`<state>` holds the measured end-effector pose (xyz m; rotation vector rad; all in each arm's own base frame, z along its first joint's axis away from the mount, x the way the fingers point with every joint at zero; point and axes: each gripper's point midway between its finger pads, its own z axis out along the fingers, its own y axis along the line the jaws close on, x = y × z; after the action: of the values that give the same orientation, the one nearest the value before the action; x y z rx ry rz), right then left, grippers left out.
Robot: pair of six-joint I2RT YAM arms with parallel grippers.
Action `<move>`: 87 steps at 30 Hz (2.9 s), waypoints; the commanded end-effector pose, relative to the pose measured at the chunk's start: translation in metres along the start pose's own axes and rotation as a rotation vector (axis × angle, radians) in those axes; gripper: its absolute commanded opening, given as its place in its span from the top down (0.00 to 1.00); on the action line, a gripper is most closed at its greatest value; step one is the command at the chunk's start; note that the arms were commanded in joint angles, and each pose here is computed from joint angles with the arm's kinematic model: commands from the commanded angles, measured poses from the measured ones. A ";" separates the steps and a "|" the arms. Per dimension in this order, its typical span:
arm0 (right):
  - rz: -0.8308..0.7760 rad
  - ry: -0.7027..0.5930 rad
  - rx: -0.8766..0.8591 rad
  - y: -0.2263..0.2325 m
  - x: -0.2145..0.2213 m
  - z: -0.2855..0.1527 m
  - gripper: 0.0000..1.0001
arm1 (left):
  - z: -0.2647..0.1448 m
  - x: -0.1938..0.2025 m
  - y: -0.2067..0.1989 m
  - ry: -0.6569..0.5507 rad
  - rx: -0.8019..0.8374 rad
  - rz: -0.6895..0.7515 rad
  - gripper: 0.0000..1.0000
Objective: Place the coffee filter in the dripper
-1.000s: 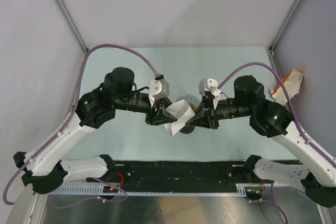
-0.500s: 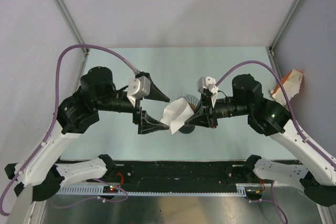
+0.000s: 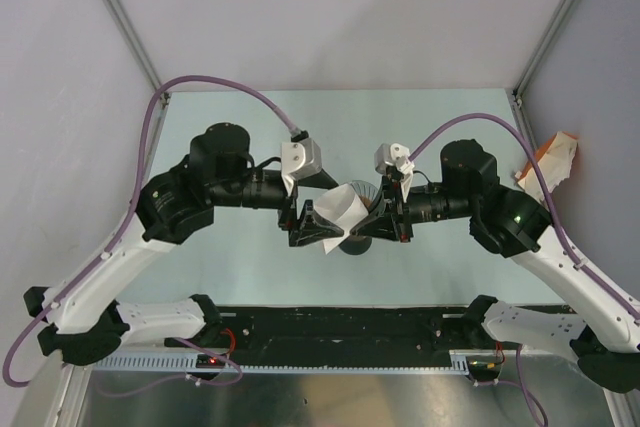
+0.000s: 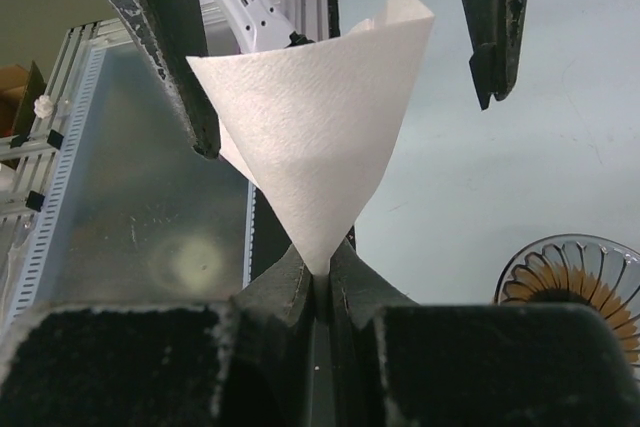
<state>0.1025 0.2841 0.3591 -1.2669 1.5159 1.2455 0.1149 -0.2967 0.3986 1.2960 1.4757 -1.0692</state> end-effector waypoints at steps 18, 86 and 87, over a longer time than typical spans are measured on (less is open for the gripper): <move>-0.029 -0.038 -0.080 0.019 -0.017 -0.008 0.72 | -0.003 -0.016 -0.027 -0.060 0.148 0.107 0.95; 0.023 -0.122 0.088 -0.022 -0.039 -0.024 1.00 | -0.012 -0.050 0.012 -0.173 0.076 -0.139 0.11; 0.037 -0.147 0.111 -0.028 -0.045 -0.028 1.00 | -0.018 -0.048 0.011 -0.181 0.077 -0.140 0.06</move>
<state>0.1224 0.2738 0.3688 -1.1951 1.5381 1.2238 0.1354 -0.3115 0.4304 1.1763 1.4797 -1.2534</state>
